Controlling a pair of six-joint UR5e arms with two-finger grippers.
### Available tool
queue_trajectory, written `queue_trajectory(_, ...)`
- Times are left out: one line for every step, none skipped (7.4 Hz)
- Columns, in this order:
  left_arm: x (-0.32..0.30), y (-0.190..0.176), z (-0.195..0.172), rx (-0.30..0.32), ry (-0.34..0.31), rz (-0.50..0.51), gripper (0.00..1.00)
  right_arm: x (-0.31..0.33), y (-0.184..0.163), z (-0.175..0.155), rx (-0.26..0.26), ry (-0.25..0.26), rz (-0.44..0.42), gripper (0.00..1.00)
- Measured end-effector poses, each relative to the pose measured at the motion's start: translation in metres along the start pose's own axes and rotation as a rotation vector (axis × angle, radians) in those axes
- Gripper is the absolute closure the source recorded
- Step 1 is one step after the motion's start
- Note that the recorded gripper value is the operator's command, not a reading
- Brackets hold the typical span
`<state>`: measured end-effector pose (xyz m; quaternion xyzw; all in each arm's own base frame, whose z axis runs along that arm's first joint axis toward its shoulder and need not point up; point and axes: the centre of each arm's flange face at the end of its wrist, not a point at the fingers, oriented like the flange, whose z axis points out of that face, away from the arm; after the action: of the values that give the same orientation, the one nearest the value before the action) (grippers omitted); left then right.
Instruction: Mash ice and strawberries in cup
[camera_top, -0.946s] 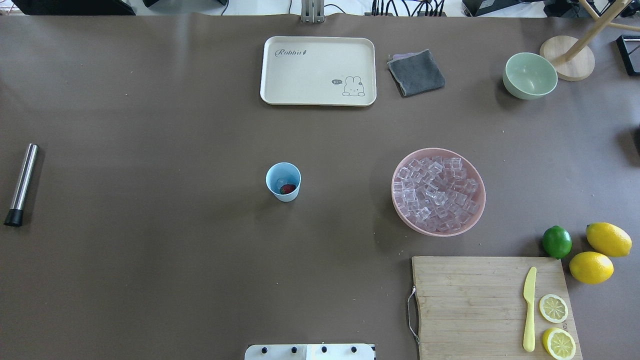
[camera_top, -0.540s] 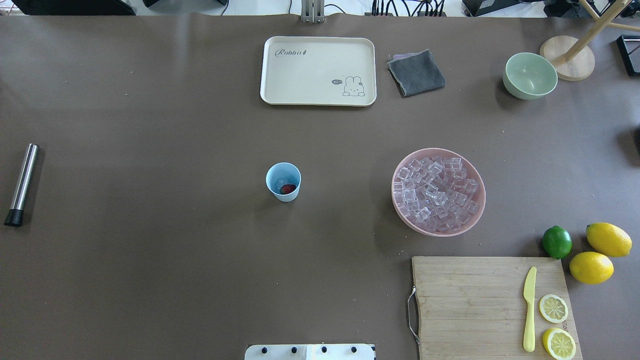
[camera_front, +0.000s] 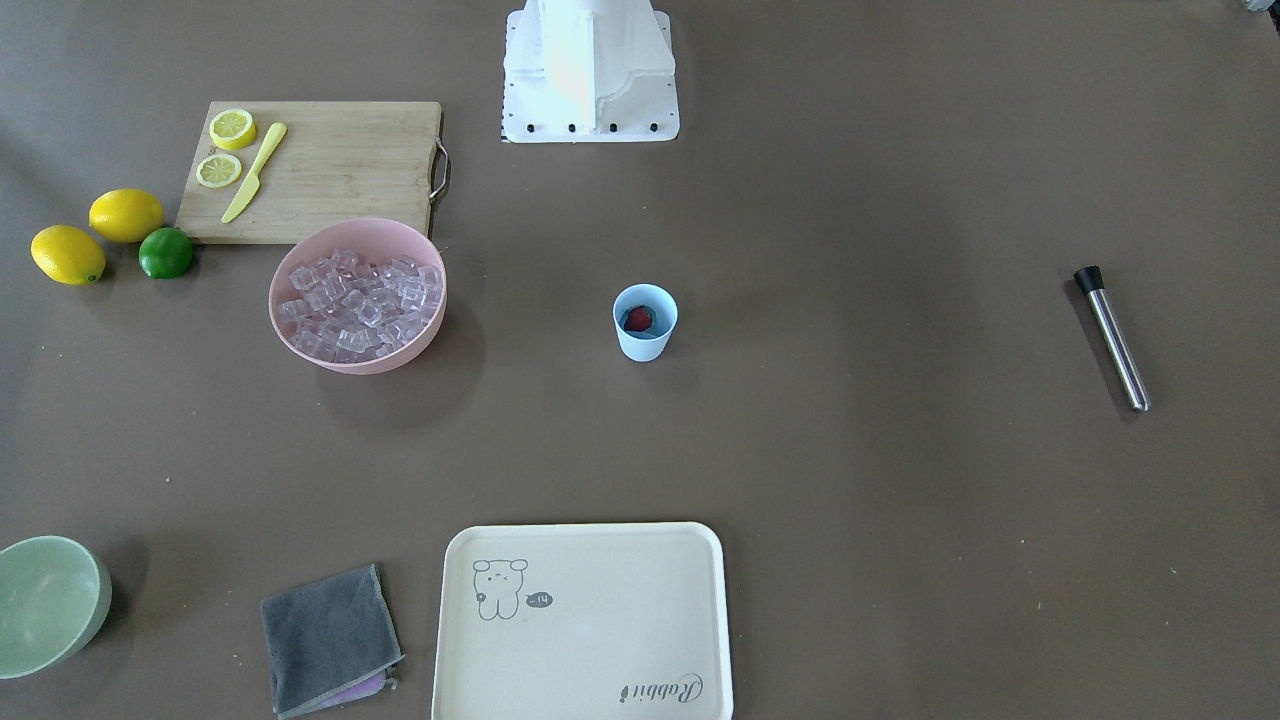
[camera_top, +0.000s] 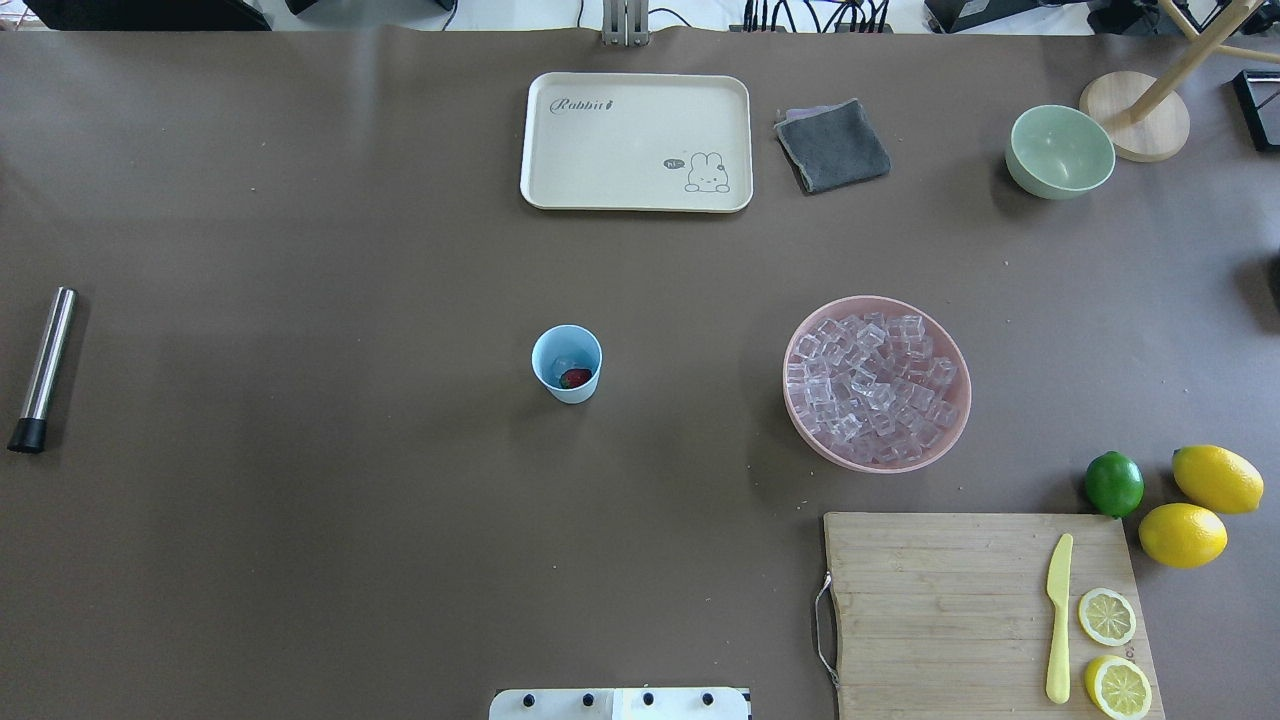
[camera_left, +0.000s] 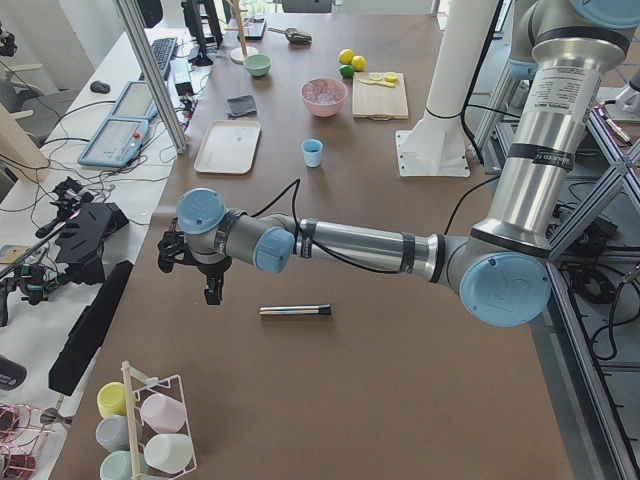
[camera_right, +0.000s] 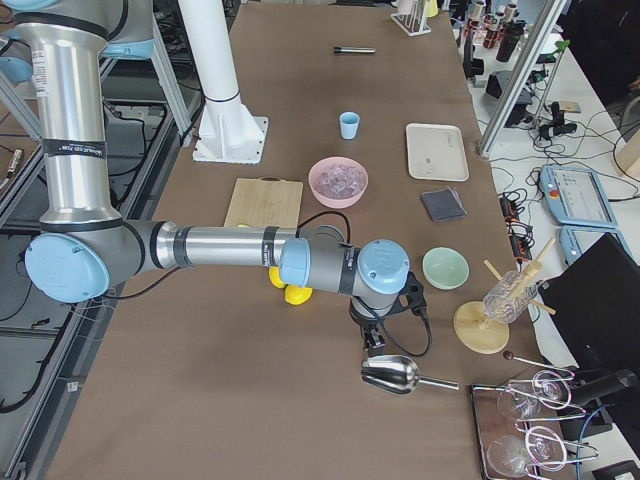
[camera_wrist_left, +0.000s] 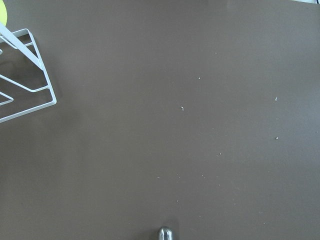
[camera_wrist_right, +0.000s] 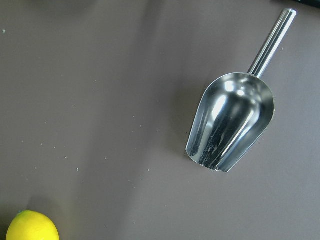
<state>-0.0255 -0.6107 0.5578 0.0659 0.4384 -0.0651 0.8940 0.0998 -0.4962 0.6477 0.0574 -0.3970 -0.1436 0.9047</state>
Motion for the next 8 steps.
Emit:
queue_trajectory(-0.001,-0.003,-0.006,0.009,0.001,-0.005,0.01,0.004,-0.007,0.001,-0.004,-0.002,0.005,0.00)
queue_trajectory(-0.001,-0.006,-0.010,0.016,0.001,-0.006,0.01,0.010,-0.010,0.005,-0.011,-0.005,0.015,0.00)
queue_trajectory(0.000,-0.007,-0.012,0.020,0.000,-0.006,0.01,0.012,-0.014,0.005,-0.012,-0.006,0.018,0.00)
queue_trajectory(0.000,-0.007,-0.012,0.019,0.000,-0.006,0.01,0.013,-0.016,0.004,-0.012,-0.005,0.020,0.00)
queue_trajectory(-0.002,-0.007,-0.010,0.016,-0.002,-0.008,0.01,0.014,-0.015,0.005,-0.012,-0.006,0.024,0.00)
queue_trajectory(-0.006,-0.004,-0.007,0.011,-0.004,-0.013,0.01,0.015,-0.013,0.006,-0.013,-0.010,0.028,0.00)
queue_trajectory(-0.012,-0.001,-0.002,0.004,-0.006,-0.020,0.01,0.016,-0.012,0.006,-0.012,-0.012,0.030,0.00)
queue_trajectory(-0.018,0.000,0.002,-0.003,-0.008,-0.027,0.01,0.016,-0.012,0.006,-0.011,-0.012,0.030,0.00)
